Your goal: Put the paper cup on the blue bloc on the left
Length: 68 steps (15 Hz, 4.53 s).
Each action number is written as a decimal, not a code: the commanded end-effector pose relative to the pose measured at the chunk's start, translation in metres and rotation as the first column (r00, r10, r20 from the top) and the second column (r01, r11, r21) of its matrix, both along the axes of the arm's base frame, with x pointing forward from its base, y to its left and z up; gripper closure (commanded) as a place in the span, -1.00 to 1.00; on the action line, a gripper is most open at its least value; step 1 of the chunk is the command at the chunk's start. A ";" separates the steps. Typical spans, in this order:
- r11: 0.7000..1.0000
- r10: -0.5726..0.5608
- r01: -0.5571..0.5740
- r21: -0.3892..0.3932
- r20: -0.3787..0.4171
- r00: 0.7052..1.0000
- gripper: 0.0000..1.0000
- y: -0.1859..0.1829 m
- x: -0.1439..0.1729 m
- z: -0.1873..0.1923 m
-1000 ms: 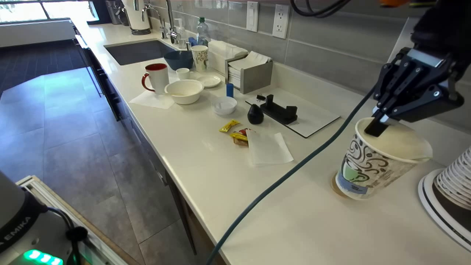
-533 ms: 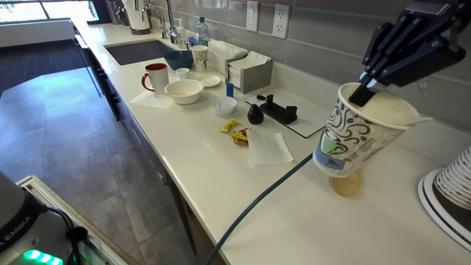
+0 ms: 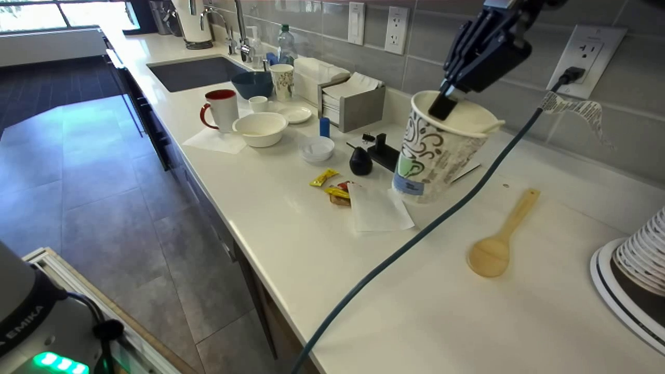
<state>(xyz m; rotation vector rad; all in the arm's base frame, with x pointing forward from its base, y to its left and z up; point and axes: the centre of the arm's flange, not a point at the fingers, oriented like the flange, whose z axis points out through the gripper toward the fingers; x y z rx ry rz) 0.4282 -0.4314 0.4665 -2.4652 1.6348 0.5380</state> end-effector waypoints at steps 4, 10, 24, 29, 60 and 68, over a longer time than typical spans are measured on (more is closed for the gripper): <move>0.992 0.058 -0.057 -0.110 0.009 0.998 0.98 0.091 0.015 -0.021; 0.954 0.242 -0.221 -0.205 0.081 0.967 0.98 0.163 0.027 -0.048; 0.880 0.399 -0.351 -0.319 0.097 0.912 0.98 0.196 0.047 -0.055; 0.726 0.615 -0.523 -0.446 0.083 0.784 0.98 0.272 0.069 -0.011; -0.372 0.918 -0.862 -0.345 -0.001 -0.396 0.93 0.446 0.171 -0.025; -0.329 0.942 -0.896 -0.298 -0.032 -0.335 0.98 0.447 0.188 -0.034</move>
